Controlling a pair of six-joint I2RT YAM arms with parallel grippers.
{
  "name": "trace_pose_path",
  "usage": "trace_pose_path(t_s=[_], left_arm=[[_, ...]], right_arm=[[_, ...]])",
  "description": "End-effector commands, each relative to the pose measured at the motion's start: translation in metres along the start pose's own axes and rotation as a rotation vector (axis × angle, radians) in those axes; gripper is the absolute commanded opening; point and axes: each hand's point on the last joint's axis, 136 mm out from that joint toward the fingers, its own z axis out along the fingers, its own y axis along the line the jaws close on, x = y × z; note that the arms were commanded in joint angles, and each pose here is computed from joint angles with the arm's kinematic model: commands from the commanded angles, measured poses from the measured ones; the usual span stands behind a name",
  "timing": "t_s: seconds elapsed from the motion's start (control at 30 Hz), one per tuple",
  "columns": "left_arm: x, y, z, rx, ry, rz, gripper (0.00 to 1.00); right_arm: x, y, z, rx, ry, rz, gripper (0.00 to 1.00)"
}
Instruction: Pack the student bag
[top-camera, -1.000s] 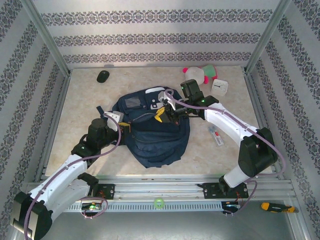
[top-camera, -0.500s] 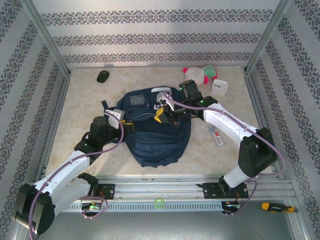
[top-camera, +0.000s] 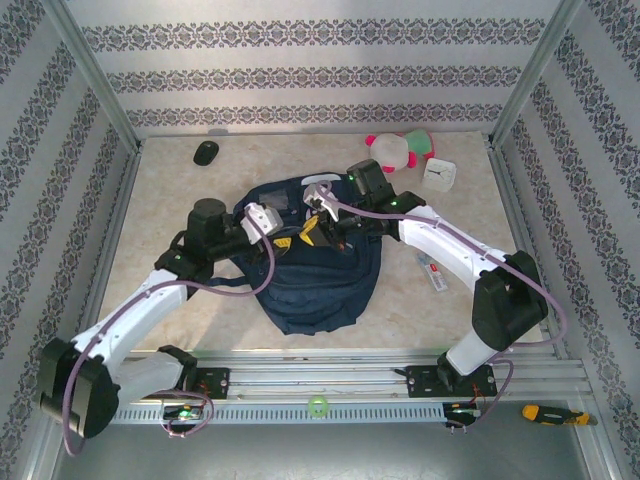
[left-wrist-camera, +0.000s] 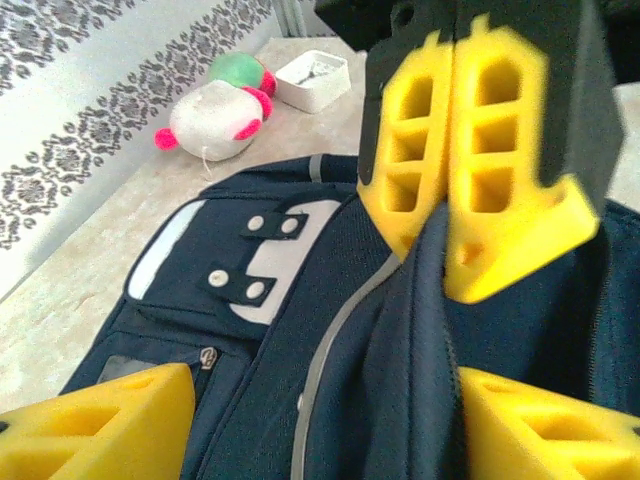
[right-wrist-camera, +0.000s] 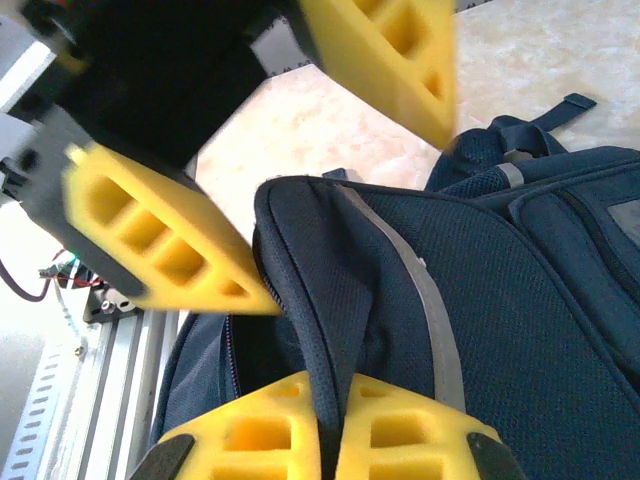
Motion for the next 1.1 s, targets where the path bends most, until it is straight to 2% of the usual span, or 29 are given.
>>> trace_pose_path(t_s=[0.0, 0.03, 0.07, 0.1, 0.13, 0.2, 0.3, 0.47, 0.6, 0.67, 0.73, 0.83, 0.93, 1.07], left_arm=[[-0.011, -0.004, 0.011, 0.053, -0.018, 0.106, 0.62], [-0.013, -0.004, 0.013, 0.06, -0.023, 0.112, 0.59], [-0.016, -0.003, 0.015, 0.056, -0.032, 0.11, 0.51], [-0.019, 0.0, 0.016, 0.043, -0.047, 0.093, 0.36], [-0.023, 0.004, 0.015, 0.024, -0.062, 0.069, 0.22], [-0.031, 0.014, 0.013, -0.024, -0.084, 0.02, 0.11], [-0.036, 0.026, 0.01, -0.083, -0.093, -0.069, 0.1], [-0.037, 0.046, 0.008, -0.156, -0.083, -0.19, 0.05], [-0.038, 0.05, 0.008, -0.145, -0.086, -0.258, 0.04], [-0.04, 0.049, 0.008, -0.137, -0.096, -0.273, 0.04], [-0.041, 0.049, 0.009, -0.136, -0.105, -0.288, 0.05], [-0.039, 0.05, 0.01, -0.135, -0.104, -0.307, 0.05], [-0.039, 0.049, 0.011, -0.132, -0.107, -0.322, 0.05], [-0.037, 0.049, 0.01, -0.141, -0.113, -0.33, 0.06]], right_arm=[[-0.032, 0.015, -0.002, -0.049, -0.075, -0.082, 0.0], [-0.033, 0.015, -0.003, -0.043, -0.077, -0.083, 0.0], [-0.034, 0.015, -0.004, -0.033, -0.076, -0.084, 0.02], [-0.034, 0.014, -0.006, -0.018, -0.076, -0.082, 0.06], [-0.035, 0.012, -0.008, 0.006, -0.075, -0.072, 0.14], [-0.034, 0.004, -0.016, 0.079, -0.071, -0.035, 0.31], [-0.023, -0.019, -0.041, 0.26, -0.074, 0.091, 0.44], [0.033, -0.046, -0.111, 0.518, -0.014, 0.329, 0.54], [0.104, -0.064, -0.179, 0.821, 0.127, 0.482, 0.58], [0.14, -0.064, -0.206, 0.936, 0.237, 0.524, 0.59], [0.175, -0.062, -0.227, 1.032, 0.355, 0.564, 0.65], [0.214, -0.058, -0.241, 1.069, 0.468, 0.649, 0.69], [0.238, -0.06, -0.25, 1.065, 0.494, 0.768, 0.7], [0.26, -0.067, -0.256, 1.062, 0.529, 0.834, 0.7]])
